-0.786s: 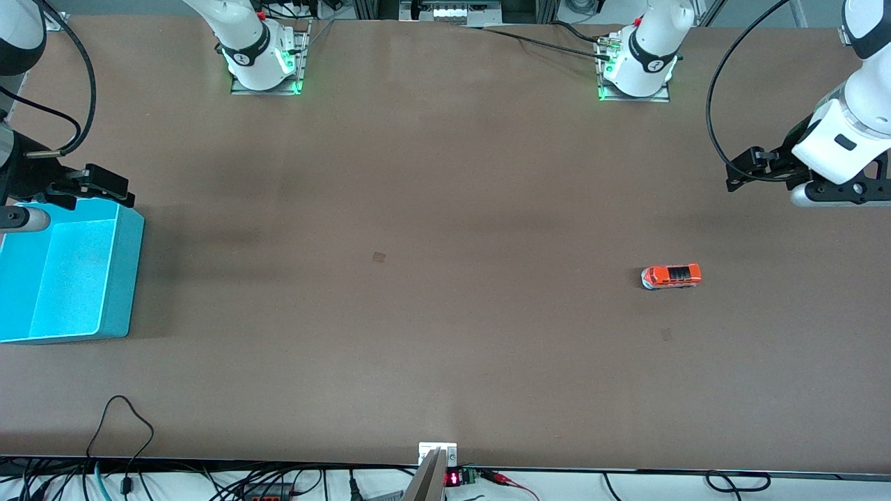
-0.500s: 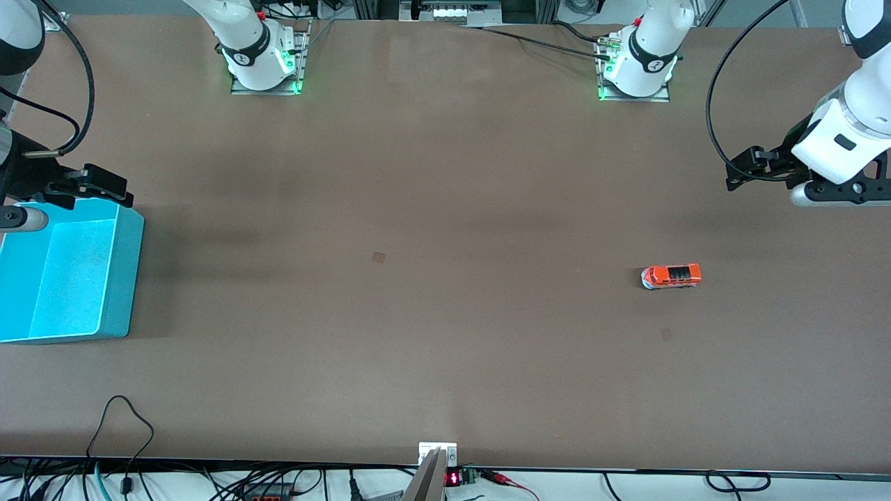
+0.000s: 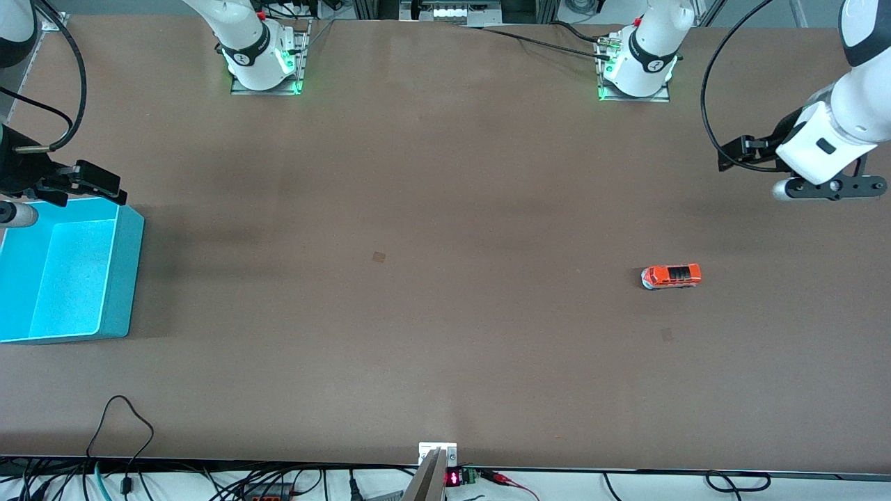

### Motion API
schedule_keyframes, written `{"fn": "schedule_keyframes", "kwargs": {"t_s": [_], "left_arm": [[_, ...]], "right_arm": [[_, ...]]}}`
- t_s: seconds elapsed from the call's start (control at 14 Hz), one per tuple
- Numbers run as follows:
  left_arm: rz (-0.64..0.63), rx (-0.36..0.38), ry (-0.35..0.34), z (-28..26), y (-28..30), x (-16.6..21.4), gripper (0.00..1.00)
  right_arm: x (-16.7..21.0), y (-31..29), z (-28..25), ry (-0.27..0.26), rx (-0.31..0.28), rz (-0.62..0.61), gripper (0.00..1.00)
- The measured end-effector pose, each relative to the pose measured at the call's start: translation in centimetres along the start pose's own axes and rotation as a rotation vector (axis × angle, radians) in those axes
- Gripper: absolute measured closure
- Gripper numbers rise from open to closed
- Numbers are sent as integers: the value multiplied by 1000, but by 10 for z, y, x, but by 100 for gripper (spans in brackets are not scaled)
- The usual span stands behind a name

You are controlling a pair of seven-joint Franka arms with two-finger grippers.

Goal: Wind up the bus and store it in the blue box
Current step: 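Lower the left gripper over the orange toy bus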

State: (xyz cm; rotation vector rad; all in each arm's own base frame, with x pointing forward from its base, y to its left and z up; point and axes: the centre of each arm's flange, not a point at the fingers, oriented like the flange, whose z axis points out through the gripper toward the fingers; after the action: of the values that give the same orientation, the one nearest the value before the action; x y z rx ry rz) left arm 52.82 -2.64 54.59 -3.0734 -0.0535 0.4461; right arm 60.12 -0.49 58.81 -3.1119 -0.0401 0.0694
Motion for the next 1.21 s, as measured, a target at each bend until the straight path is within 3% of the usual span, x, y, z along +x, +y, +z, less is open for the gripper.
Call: {"fn": "schedule_keyframes", "kwargs": {"t_s": [0.21, 0.5, 0.71, 1.0, 1.21], "left_arm": [[96, 6, -76, 9, 6, -5, 0], [414, -4, -51, 16, 9, 8, 0], [704, -5, 3, 45, 3, 50, 0], [1062, 50, 40, 119, -5, 122, 0], [1238, 78, 87, 176, -14, 159, 0]], "right_arm": [[0, 1, 0, 0, 0, 3, 0], [0, 3, 0, 0, -1, 7, 0], [0, 3, 0, -1, -1, 7, 0], [-2, 3, 1, -16, 0, 9, 0], [-4, 9, 3, -28, 0, 20, 0]]}}
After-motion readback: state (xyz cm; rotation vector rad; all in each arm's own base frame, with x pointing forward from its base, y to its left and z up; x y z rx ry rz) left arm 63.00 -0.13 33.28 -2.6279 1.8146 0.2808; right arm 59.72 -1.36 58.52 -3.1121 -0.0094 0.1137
